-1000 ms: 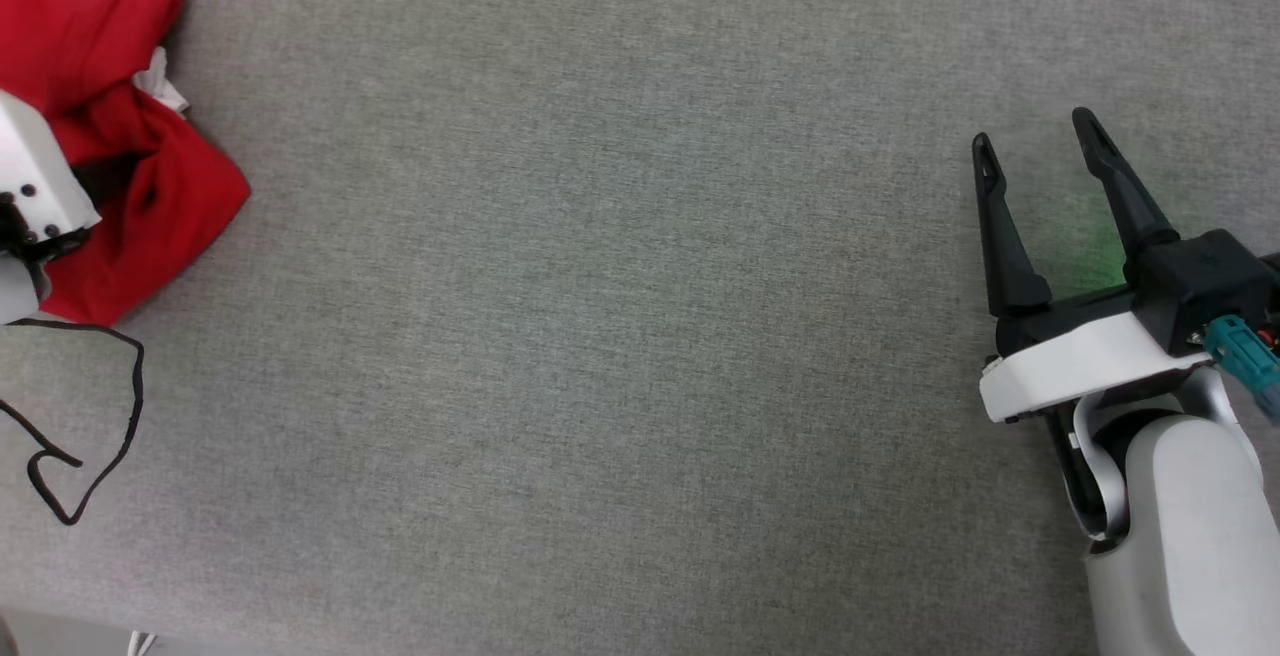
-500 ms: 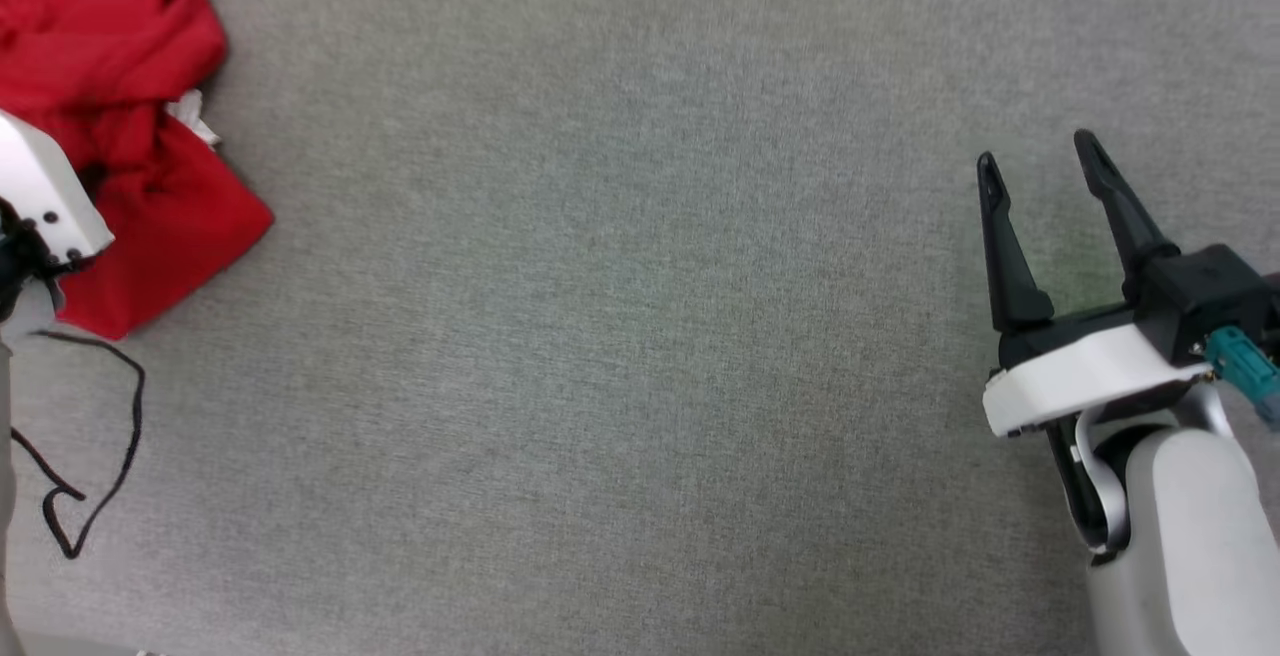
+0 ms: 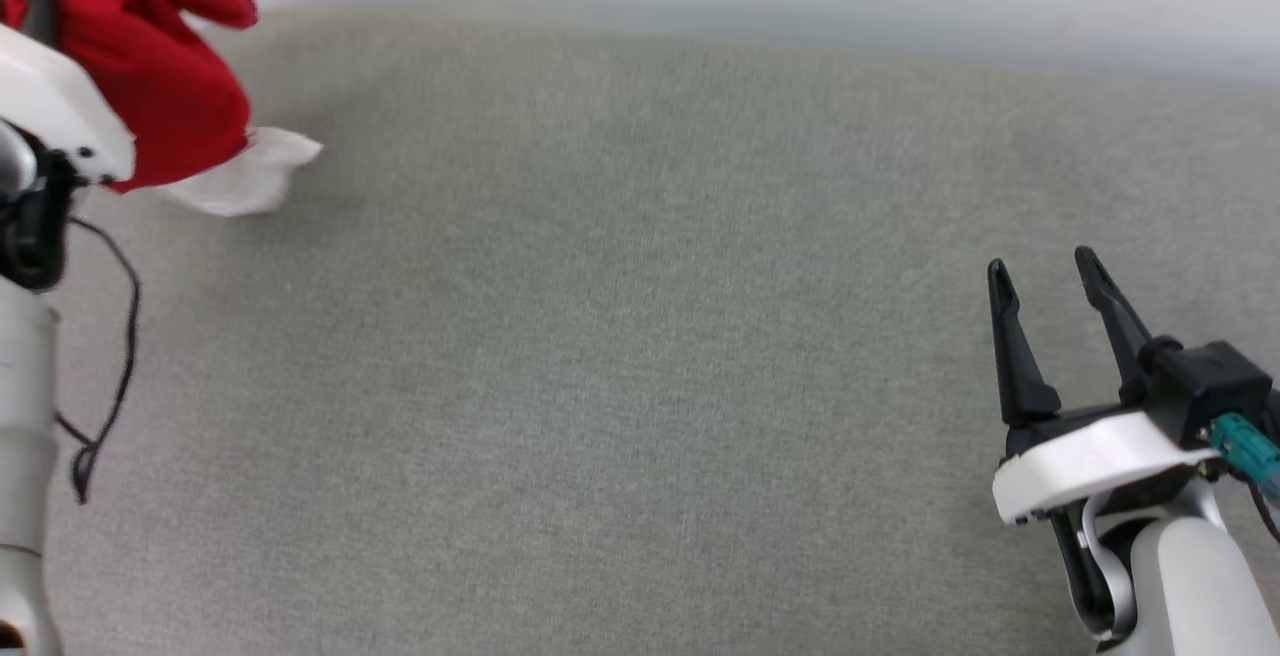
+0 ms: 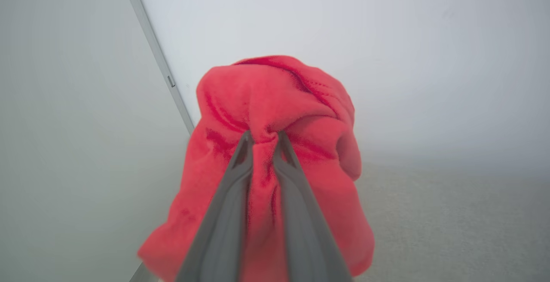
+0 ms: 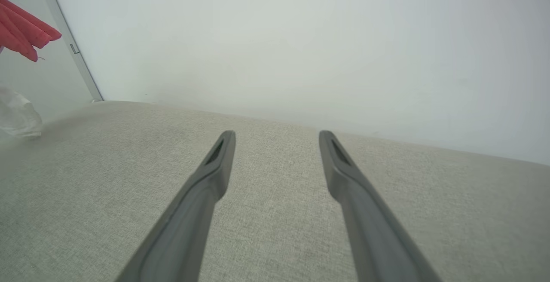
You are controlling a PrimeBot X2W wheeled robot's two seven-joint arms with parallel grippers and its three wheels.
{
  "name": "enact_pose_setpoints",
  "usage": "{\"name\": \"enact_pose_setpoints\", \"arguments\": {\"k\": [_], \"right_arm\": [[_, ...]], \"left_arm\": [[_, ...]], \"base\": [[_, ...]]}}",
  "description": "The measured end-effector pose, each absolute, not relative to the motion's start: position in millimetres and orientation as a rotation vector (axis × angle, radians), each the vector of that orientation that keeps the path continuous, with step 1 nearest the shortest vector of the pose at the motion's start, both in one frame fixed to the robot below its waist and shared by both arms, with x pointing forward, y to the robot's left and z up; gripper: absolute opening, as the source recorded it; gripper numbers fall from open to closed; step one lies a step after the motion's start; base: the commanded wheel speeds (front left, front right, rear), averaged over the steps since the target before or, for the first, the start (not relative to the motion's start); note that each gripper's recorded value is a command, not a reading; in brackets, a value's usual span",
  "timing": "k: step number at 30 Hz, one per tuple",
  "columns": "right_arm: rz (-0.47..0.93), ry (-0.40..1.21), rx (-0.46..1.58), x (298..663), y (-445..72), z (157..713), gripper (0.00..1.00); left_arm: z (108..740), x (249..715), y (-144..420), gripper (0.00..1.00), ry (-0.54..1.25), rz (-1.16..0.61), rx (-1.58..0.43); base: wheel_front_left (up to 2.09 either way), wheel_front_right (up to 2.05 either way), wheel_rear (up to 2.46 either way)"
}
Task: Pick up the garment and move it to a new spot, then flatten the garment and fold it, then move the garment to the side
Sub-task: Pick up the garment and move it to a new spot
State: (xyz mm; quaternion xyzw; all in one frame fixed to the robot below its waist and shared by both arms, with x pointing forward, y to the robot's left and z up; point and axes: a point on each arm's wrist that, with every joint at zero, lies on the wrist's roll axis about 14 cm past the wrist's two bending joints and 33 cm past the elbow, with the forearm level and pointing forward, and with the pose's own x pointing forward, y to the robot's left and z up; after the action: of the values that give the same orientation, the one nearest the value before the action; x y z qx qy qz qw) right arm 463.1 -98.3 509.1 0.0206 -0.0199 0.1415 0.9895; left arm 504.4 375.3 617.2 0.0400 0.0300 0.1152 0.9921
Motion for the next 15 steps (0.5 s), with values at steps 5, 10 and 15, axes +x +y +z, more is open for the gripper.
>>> {"name": "enact_pose_setpoints", "arguments": {"k": [5, 10, 15], "right_arm": [[0.263, -0.070, 0.038, 438.7, -108.8, 528.1, 1.00], [0.216, -0.089, 0.026, 414.4, -127.7, 542.6, 1.00], [0.139, -0.092, 0.007, 393.4, -156.5, 549.3, 1.00]], "left_arm": [[661.6, 496.6, 332.5, 0.00, -0.122, 0.135, 0.075], [672.2, 490.1, 269.7, 0.00, -0.197, -0.003, 0.036], [661.9, 488.1, 174.9, 0.00, -0.204, -0.215, -0.038]], "base": [[0.00, 0.00, 0.00], [0.00, 0.00, 0.00], [0.00, 0.00, 0.00]]}}
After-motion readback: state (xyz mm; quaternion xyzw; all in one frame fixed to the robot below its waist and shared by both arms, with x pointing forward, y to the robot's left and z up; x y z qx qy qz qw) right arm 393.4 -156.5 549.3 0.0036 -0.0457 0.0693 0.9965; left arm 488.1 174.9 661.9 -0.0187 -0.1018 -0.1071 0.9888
